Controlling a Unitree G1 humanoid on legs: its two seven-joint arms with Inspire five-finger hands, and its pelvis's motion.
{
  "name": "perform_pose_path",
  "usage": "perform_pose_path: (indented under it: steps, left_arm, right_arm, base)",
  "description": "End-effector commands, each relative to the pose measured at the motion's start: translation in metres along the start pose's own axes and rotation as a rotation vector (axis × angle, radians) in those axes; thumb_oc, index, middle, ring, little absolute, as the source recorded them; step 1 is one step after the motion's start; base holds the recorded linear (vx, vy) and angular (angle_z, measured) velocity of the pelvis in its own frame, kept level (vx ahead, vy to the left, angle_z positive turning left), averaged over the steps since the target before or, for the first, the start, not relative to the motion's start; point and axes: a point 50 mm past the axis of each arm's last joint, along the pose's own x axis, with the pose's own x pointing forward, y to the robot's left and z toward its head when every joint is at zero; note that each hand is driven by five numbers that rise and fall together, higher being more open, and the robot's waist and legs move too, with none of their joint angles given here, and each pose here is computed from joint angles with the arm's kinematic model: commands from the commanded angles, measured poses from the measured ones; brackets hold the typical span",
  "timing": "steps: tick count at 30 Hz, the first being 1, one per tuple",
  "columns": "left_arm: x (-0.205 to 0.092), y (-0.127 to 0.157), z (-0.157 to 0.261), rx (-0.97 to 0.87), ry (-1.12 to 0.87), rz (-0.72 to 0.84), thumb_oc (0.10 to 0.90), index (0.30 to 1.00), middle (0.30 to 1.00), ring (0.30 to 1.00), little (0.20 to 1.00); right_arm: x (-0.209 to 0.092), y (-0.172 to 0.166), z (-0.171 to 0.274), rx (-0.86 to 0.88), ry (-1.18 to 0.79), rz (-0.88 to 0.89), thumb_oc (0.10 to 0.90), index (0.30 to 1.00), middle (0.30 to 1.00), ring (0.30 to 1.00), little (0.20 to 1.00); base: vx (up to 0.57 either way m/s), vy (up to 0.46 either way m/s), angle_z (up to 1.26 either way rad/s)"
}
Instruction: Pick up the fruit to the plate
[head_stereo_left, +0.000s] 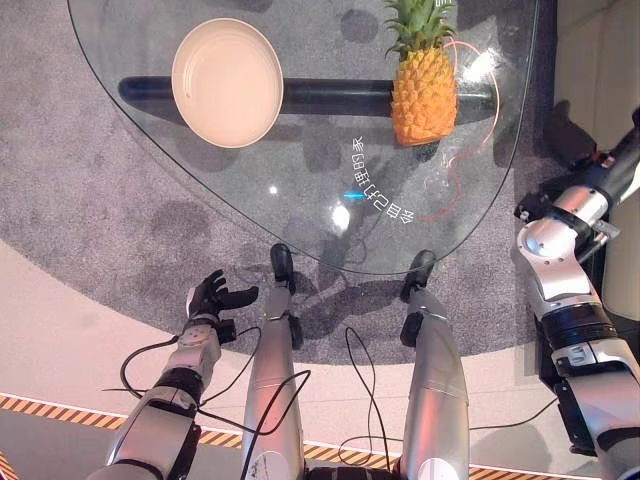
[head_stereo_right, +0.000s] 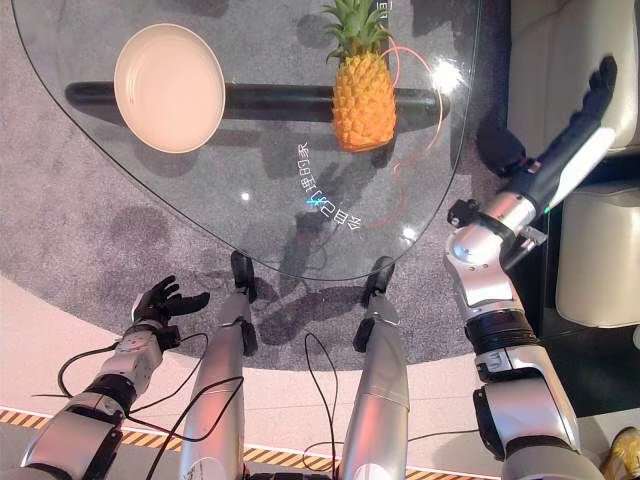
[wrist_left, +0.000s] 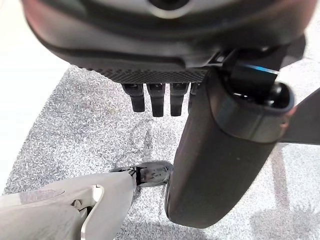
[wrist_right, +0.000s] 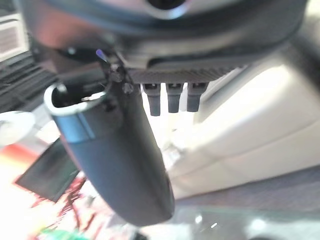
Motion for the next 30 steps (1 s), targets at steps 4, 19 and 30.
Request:
perform_pose_path:
  steps: [4,19,30]
  left_arm:
    - [-0.010,0.025,-0.036,0.002,0.081,0.079,0.800,0.900,0.900,0.900,0.900]
    - [-0.014,0.011,-0.045,0.013,0.097,0.036,0.800,0.900,0.900,0.900,0.900]
    - [-0.014,0.006,-0.046,0.021,0.104,0.017,0.800,0.900,0.900,0.900,0.900]
  right_arm:
    - [0.009,0.008,0.044,0.003,-0.220,0.091,0.800,0.900,0.900,0.900,0.900]
    - [-0.015,0.042,0.063,0.056,-0.228,0.316,0.800,0.900,0.900,0.900,0.900]
    - [-0.027,0.053,0.060,0.113,-0.139,0.408,0.800,0.900,0.900,0.900,0.900]
  base:
    - [0.00,0.000,0.00]
    - [0.00,0.000,0.00]
    - [0.00,0.000,0.00]
